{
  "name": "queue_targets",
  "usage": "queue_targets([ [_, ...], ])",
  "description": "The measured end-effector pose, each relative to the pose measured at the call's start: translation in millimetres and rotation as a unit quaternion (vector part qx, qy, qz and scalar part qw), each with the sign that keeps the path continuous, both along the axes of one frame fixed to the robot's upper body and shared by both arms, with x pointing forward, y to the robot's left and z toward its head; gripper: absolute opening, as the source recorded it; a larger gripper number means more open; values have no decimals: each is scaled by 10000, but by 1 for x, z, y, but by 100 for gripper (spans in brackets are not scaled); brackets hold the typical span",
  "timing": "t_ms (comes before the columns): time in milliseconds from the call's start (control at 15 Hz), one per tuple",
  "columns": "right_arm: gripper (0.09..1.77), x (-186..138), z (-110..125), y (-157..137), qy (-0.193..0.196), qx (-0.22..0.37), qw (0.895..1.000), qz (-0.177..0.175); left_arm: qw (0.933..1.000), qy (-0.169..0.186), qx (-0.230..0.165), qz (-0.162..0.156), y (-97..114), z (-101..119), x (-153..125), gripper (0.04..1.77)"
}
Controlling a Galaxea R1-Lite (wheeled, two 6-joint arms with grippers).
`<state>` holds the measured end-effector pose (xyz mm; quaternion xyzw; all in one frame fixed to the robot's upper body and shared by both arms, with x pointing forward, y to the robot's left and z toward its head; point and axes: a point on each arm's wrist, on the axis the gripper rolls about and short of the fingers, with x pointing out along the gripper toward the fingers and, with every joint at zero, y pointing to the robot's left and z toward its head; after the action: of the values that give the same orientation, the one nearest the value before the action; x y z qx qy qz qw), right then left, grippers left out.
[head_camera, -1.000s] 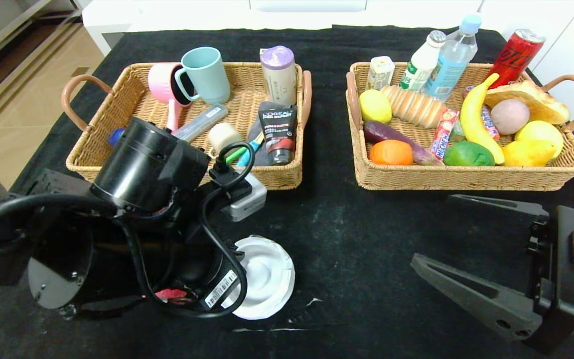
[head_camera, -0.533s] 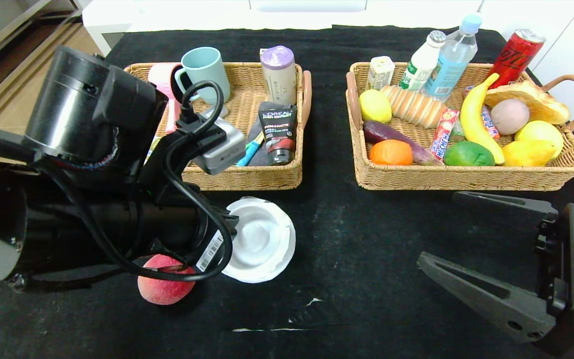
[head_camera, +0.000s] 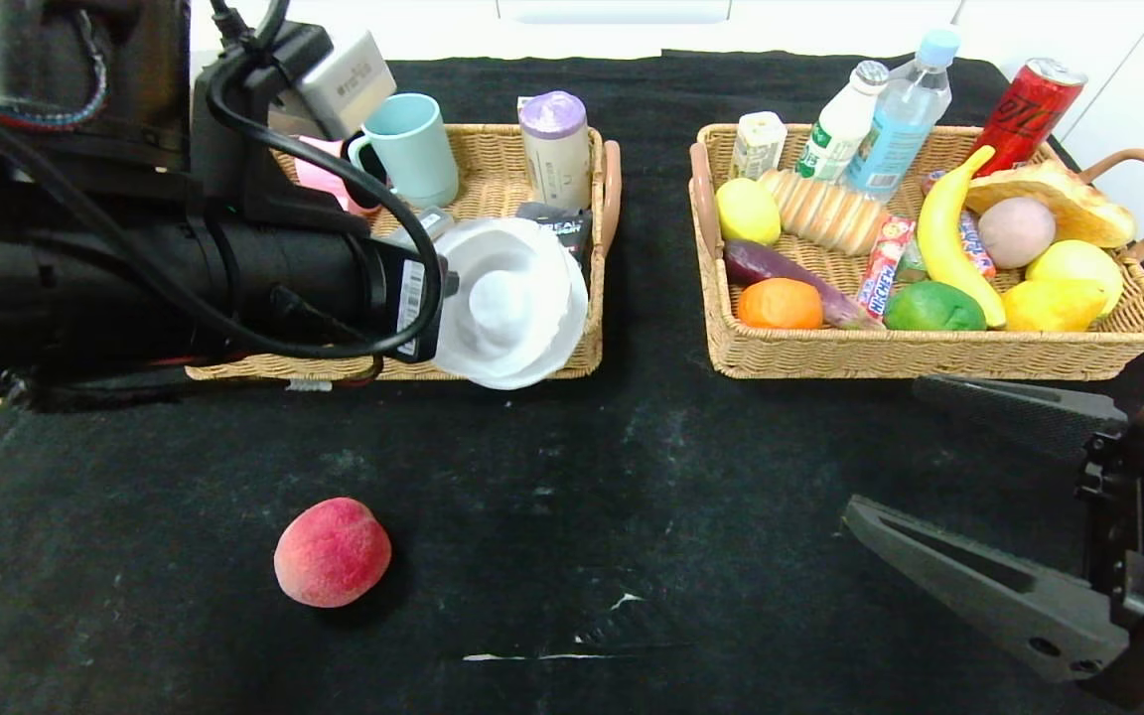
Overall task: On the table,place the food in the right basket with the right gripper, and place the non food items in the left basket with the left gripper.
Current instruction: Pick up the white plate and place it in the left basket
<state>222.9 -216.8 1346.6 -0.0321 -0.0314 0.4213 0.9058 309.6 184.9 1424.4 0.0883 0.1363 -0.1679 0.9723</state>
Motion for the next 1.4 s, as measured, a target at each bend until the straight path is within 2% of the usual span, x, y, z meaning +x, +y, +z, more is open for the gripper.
queue_targets([
  [200, 171, 0, 0, 0, -2, -1, 10000, -4, 9988, -307, -268, 258, 8, 7, 18, 13],
  [733, 171, 0, 0, 0, -9, 8, 10000, -6, 9955, -492, -355, 724, 18, 15, 58, 13],
  [1400, 171, -1, -1, 1, 8, -10, 10000, 46, 9847, -708, -397, 1544, 60, 19, 90, 13],
])
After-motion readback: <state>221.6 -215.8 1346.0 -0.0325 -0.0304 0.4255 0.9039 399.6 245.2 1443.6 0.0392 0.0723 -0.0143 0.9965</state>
